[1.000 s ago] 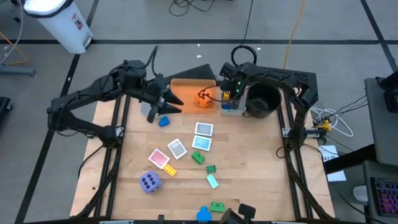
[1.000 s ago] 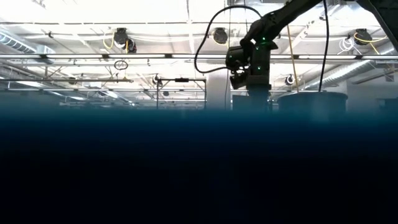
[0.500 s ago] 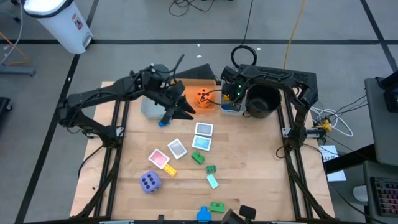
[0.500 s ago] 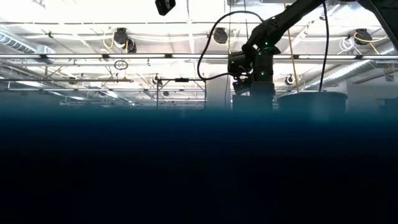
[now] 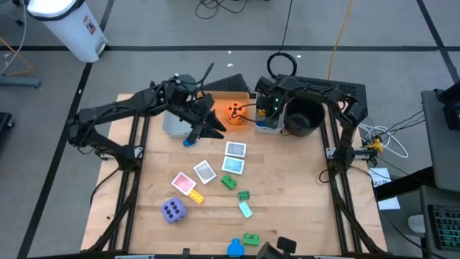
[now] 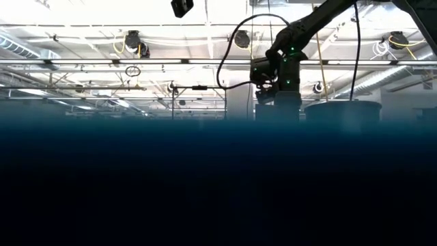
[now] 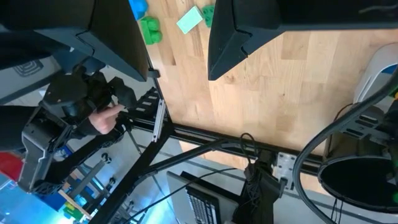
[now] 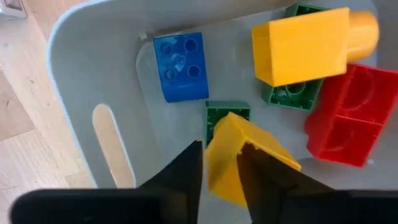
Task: Pick & Place Toys
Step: Put the yellow game piece into the right gray bin, then put the red deck of cards into the left gray bin
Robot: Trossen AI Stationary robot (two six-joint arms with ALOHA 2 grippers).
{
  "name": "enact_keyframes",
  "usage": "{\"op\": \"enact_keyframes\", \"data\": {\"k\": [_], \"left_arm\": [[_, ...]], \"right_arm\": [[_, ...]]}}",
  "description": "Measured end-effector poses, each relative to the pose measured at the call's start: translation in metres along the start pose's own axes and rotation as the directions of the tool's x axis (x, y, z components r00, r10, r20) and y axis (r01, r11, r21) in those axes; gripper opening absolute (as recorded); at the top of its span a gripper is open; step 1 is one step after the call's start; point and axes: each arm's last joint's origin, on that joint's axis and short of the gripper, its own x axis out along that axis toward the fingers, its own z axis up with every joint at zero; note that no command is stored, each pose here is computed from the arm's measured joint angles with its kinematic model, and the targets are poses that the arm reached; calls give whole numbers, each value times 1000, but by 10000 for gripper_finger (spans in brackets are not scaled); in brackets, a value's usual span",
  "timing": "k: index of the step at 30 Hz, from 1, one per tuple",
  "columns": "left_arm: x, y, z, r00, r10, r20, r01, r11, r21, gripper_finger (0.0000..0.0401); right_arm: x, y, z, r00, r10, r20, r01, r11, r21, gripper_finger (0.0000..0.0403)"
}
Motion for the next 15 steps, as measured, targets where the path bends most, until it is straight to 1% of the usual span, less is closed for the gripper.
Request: {"op": "enact_keyframes", "data": {"k": [2,5,9,12,15], "left_arm": [[0,0,0,1000,0,0,0,1000,1,172],[-1,2,0,1000,5,2,-5,1000,2,173],[-7,5,2,1000,4,12,-3,1000,-14,173],[-15,6,3,999,-24,22,25,999,-26,173],[-29,2,6,997,-59,46,61,998,-28,173]], "right_arm": [[-6,0,1,1000,-19,12,19,1000,12,108],[-24,0,1,996,-66,54,65,998,17,126],[-58,4,-1,979,-113,167,111,994,22,138],[-84,10,-6,951,-141,276,125,989,78,141],[-111,16,-13,905,-173,388,118,980,162,141]]}}
